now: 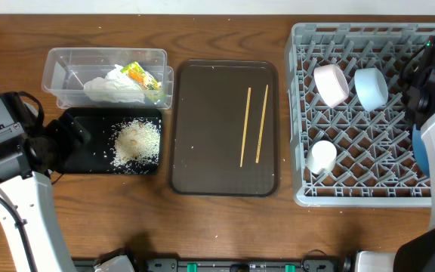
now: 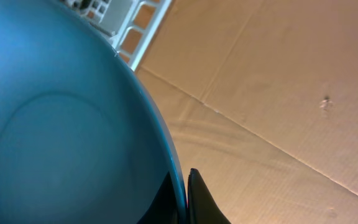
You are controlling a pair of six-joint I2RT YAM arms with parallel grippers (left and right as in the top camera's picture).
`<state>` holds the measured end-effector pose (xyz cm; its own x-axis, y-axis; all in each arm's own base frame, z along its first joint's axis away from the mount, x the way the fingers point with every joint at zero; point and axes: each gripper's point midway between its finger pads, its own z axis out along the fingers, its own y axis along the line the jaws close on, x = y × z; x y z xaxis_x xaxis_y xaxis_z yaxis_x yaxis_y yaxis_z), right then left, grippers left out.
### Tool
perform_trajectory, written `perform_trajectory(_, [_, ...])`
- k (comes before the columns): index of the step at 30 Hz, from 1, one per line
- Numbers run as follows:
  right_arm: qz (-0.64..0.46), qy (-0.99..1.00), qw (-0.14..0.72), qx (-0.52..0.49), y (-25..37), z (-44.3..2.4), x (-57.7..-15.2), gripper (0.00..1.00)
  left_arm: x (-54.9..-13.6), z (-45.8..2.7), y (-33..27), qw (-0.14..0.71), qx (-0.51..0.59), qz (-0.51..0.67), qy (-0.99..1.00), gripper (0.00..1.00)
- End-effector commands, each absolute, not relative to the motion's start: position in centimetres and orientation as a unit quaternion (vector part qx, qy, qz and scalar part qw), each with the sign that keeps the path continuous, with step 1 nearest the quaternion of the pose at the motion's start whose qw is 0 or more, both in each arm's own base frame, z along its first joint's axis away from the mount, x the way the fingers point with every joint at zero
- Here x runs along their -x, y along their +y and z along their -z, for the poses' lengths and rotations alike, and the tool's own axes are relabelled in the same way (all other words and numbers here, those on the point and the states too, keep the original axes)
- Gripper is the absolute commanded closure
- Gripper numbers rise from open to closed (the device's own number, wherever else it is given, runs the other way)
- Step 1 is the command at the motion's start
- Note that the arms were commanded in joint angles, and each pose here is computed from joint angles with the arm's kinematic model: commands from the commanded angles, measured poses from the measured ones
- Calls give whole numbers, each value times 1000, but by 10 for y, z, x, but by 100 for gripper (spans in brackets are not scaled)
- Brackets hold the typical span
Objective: Sort waste into correct bins and load items into the dishwasher rack
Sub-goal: 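Lower the teal plate upright into the rack's right side and release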
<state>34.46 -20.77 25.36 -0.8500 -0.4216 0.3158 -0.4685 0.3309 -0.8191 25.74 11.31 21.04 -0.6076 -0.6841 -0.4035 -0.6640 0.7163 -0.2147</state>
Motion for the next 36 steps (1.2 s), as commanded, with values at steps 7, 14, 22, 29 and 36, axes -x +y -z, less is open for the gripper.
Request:
perform_trajectory(7, [-502,-816,41,-284,-207,-244,-340,99,-257,-214,117,238,378,13,895,8])
perform_trajectory(14, [-524,-807,36,-269,-217,-254,-346,99,-257,-214,117,238,378,13,895,8])
perform_trajectory(22, [-533,-799,24,-277,-219,-257,-357,99,-257,-214,117,237,378,13,895,8])
perform_trajectory(29, [-522,-795,72,-302,-217,-224,-365,99,-257,-214,117,237,378,13,895,8])
perform_trajectory(36, [-534,-801,40,-268,-205,-221,-378,99,-258,-214,117,238,378,13,895,8])
